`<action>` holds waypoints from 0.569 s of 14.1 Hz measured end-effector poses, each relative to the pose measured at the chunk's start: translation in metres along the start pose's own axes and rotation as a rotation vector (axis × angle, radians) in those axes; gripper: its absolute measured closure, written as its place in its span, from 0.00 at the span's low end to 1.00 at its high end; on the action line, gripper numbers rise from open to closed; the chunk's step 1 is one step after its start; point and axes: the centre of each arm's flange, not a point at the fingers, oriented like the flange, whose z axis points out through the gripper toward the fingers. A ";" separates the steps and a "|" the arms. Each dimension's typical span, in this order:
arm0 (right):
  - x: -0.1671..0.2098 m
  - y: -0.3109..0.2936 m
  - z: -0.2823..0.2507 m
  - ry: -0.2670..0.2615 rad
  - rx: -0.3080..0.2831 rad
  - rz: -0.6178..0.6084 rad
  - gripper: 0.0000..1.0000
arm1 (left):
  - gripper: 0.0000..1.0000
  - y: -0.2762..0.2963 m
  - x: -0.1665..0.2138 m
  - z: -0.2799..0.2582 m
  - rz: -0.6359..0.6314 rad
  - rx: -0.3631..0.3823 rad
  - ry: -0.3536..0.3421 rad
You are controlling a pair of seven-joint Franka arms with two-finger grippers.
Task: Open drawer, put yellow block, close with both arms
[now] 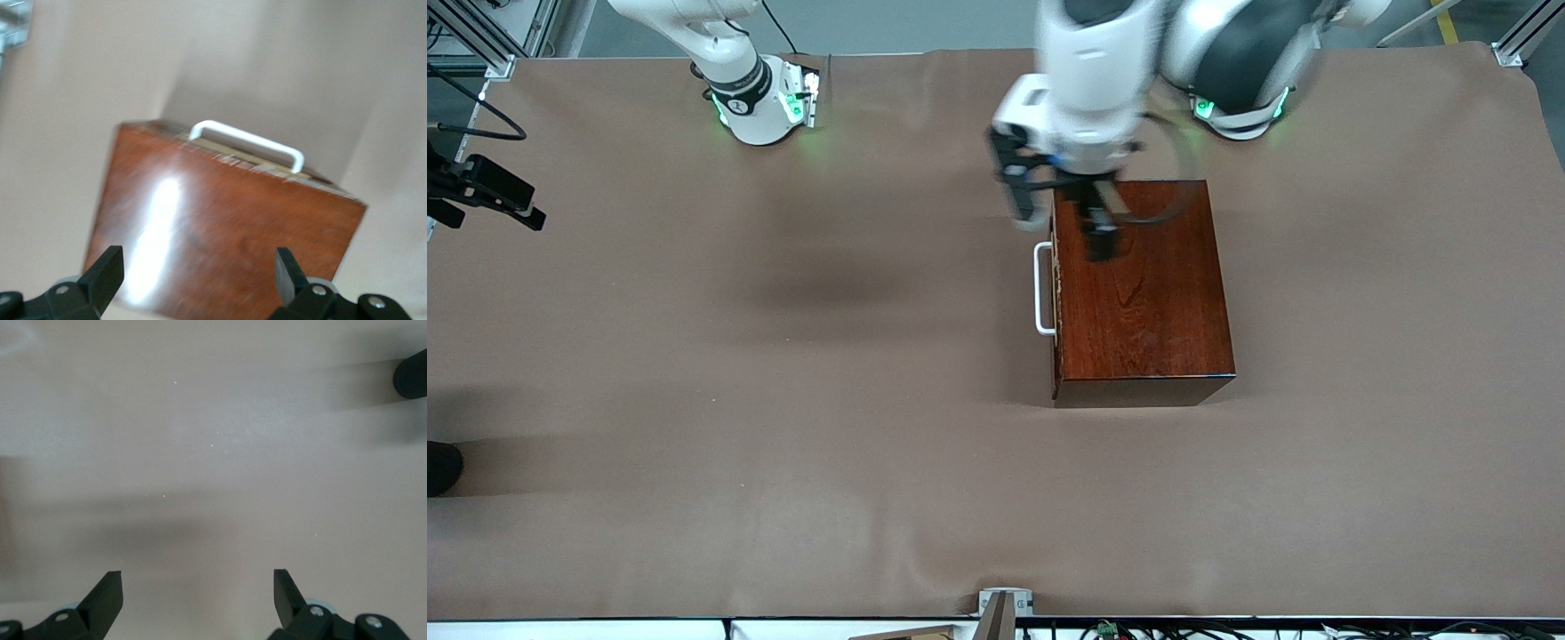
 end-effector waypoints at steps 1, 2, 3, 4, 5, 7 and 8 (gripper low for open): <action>0.000 0.000 0.000 0.000 0.000 -0.001 0.00 | 0.00 -0.024 -0.022 -0.012 -0.051 0.009 0.016; 0.000 0.000 0.000 0.000 0.000 -0.001 0.00 | 0.00 -0.044 -0.041 -0.021 -0.096 0.018 0.026; 0.000 0.000 0.000 0.000 0.000 -0.001 0.00 | 0.00 -0.061 -0.059 -0.026 -0.136 0.025 0.031; 0.000 0.000 0.000 0.000 0.000 -0.001 0.00 | 0.00 -0.078 -0.076 -0.030 -0.175 0.032 0.034; 0.000 0.000 0.000 0.000 0.000 -0.001 0.00 | 0.00 -0.095 -0.093 -0.033 -0.216 0.036 0.036; 0.000 -0.001 0.000 0.000 0.000 -0.001 0.00 | 0.00 -0.126 -0.130 -0.037 -0.306 0.043 0.038; 0.000 -0.001 0.000 0.000 0.000 -0.001 0.00 | 0.00 -0.139 -0.145 -0.038 -0.348 0.043 0.039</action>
